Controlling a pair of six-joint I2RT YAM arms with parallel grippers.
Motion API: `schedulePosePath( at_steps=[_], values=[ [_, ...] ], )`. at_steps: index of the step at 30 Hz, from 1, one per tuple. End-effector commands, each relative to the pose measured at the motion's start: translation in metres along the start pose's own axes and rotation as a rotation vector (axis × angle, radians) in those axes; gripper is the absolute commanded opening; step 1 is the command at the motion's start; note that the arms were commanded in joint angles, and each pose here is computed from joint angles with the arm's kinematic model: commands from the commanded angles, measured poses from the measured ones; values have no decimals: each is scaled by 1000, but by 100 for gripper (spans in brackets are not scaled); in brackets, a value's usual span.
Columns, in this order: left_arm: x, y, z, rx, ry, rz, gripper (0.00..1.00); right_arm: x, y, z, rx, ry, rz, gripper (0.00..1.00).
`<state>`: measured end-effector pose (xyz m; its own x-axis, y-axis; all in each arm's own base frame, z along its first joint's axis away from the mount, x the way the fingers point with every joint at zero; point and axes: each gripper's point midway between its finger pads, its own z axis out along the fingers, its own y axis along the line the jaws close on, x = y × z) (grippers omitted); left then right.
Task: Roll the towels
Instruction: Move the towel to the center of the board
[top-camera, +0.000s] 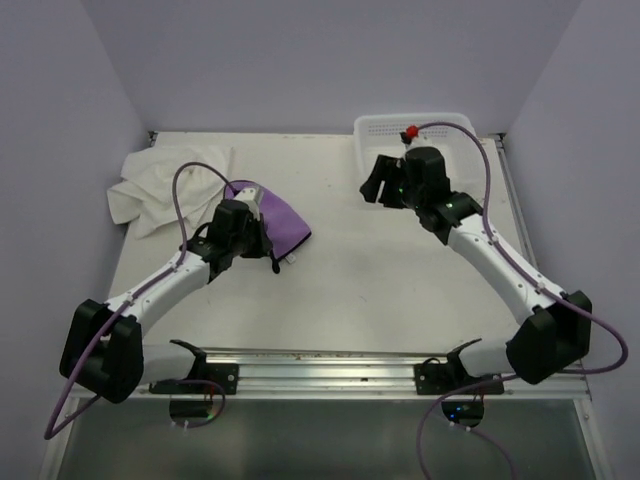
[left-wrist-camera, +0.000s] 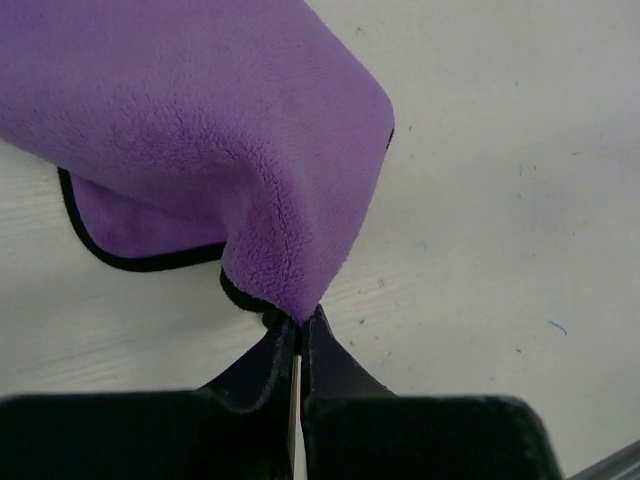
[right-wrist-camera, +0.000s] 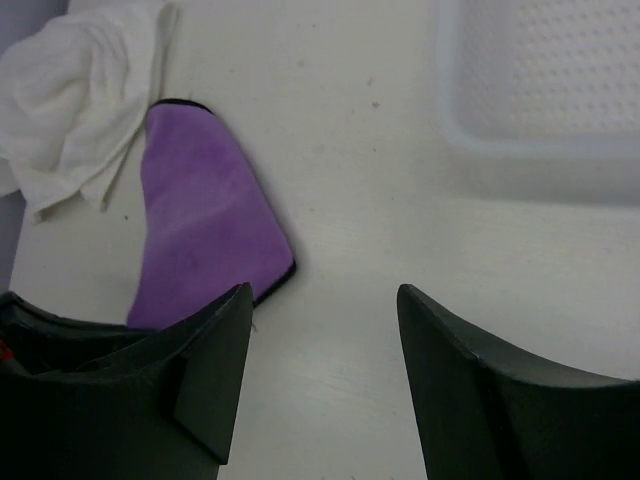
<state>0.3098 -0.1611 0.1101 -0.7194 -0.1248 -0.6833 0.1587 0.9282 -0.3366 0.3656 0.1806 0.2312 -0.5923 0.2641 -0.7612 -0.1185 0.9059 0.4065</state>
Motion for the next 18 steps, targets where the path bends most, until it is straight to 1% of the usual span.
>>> schedulePosePath(
  at_steps=[1,2,3,4,5,6,8,9,13,14,15,16,18],
  values=[
    [-7,-33,-12,132,-49,34,0,-35,28,23,-4,-52,-53,63],
    [-4,-37,-14,146,-47,47,0,-22,24,50,22,3,-59,61],
    [-1,-42,-16,158,-42,63,0,-41,40,55,2,-31,-64,59],
    [3,-50,-19,174,-31,96,0,-36,40,68,17,4,-79,57],
    [4,-54,-21,177,-30,109,0,-19,36,96,42,63,-93,56],
    [5,-57,-22,180,-30,128,0,-29,49,105,32,60,-108,55],
    [7,-66,-27,202,-32,155,0,-24,53,126,46,84,-131,55],
    [8,-68,-28,205,-35,169,0,-17,55,147,52,105,-136,55],
    [10,-73,-31,217,-34,198,0,-3,55,181,80,148,-138,55],
    [12,-75,-32,227,-27,201,0,-3,52,187,101,143,-142,56],
    [11,-76,-33,234,-29,203,0,-14,57,188,105,117,-142,58],
    [12,-79,-33,247,-25,206,0,-2,48,198,138,150,-149,59],
    [14,-81,-34,254,-21,208,0,-8,44,205,171,132,-157,61]
  ],
)
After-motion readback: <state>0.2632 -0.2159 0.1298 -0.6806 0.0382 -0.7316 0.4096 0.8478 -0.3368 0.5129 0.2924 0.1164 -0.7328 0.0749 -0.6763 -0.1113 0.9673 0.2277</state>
